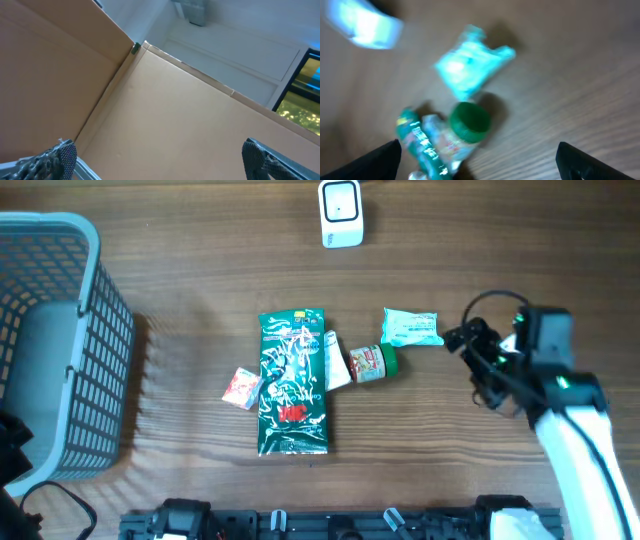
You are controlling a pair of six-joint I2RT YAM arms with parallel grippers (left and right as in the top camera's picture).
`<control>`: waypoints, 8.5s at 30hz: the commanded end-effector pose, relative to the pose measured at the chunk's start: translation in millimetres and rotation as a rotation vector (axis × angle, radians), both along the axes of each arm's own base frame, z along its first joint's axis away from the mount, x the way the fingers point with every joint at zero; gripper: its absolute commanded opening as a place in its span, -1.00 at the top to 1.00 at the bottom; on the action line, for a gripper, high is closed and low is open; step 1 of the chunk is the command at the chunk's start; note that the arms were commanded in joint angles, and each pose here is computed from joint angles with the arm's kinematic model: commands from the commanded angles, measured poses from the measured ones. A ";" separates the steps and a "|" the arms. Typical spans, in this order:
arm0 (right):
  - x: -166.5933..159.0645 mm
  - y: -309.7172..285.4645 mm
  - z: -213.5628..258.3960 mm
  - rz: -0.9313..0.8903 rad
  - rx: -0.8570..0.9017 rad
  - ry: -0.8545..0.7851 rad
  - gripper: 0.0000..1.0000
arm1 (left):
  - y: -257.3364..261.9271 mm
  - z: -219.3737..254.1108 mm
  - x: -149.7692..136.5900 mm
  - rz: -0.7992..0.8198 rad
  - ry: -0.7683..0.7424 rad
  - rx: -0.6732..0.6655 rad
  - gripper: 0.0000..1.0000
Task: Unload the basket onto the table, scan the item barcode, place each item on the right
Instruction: 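Reach the right gripper to the mint wipes pack and grasp it, then hold the wipes pack up under the white scanner, then carry the wipes pack right and drop it at the table edge, then move the right gripper to the green-lidded jar and grasp it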
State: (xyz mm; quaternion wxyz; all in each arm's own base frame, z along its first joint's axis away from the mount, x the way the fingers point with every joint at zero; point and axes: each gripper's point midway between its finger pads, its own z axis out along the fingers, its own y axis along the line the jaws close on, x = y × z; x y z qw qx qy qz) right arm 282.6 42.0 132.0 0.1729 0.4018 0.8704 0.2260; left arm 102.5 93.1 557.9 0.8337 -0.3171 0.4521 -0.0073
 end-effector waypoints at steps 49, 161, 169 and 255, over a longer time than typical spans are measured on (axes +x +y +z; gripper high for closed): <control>-93.1 93.1 39.1 -0.515 0.911 0.905 0.91 | -1.8 -8.1 5.2 -0.027 0.008 -0.034 -1.00; 104.6 -299.2 60.7 -0.596 -0.188 -0.068 -0.99 | -5.2 -101.5 -30.5 -0.091 0.014 -0.042 -1.00; 60.7 -142.6 126.3 -0.308 -0.066 -0.031 -0.99 | -32.4 -120.8 -10.6 -0.245 0.126 0.020 -1.00; 87.7 64.8 -37.1 0.114 -0.574 0.157 -0.18 | -62.3 -342.1 28.3 -0.393 0.895 -0.157 -1.00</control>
